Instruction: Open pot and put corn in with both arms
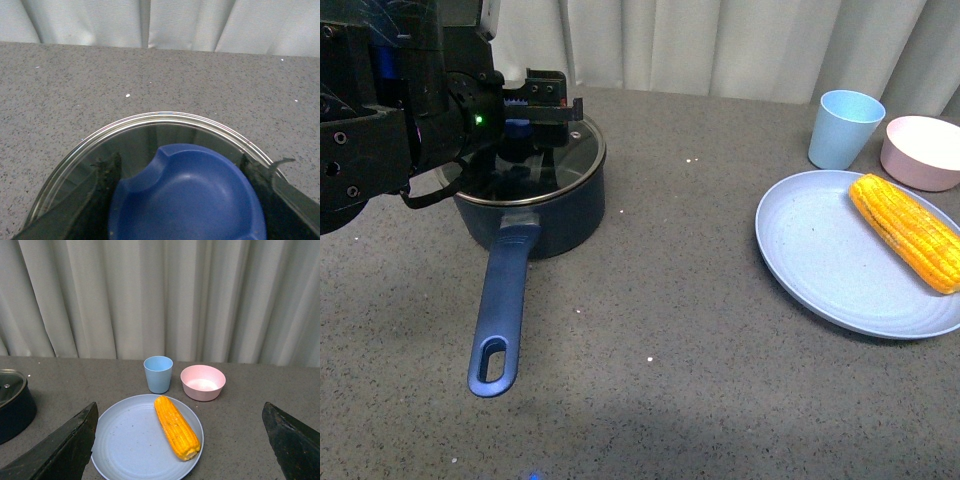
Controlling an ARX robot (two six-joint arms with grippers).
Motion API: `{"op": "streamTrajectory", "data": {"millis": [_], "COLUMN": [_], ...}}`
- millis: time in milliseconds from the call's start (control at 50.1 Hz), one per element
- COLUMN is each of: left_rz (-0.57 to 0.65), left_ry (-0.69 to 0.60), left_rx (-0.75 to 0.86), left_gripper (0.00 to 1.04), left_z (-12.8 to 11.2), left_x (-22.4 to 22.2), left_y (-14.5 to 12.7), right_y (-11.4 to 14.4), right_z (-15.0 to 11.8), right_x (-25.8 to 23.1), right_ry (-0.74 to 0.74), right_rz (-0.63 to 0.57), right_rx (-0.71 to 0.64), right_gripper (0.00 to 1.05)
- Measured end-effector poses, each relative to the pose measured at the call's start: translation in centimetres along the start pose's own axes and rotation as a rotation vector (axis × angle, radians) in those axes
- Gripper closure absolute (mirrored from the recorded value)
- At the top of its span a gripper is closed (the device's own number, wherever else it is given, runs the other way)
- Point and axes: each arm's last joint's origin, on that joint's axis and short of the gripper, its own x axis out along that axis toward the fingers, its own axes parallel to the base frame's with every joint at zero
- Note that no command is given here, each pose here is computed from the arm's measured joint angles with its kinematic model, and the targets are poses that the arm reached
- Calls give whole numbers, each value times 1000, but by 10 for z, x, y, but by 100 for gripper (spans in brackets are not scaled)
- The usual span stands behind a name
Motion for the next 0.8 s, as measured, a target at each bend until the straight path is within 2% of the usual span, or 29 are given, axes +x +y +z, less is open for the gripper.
{"op": "streamTrajectory", "data": {"millis": [80,259,319,419,479,558,658,798], "left_rz": [3,5,14,32,56,106,199,292], "left_ry": [-1,-3,-18,-90,-161,-194,-182,-144], "left_rx": [0,-5,-14,-49,-71,-104,-112,-95], "left_gripper": [42,42,42,43,43,43,43,43], "left_z": [1,8,18,50,75,90,83,61], "left_x": [0,-3,-6,-15,-19,-18,-16,-21], "left_y": [0,0,1,10,23,50,92,132], "right_y": [0,0,0,0,0,0,0,0], "right_z": [0,0,0,0,0,0,0,0], "right_x": [0,0,0,0,0,0,0,0], "right_ry": [0,0,0,0,0,0,0,0], "right_rz": [0,0,0,0,0,0,0,0], "right_rx": [0,0,0,0,0,0,0,0], "right_gripper": [9,9,9,9,9,9,9,9]}}
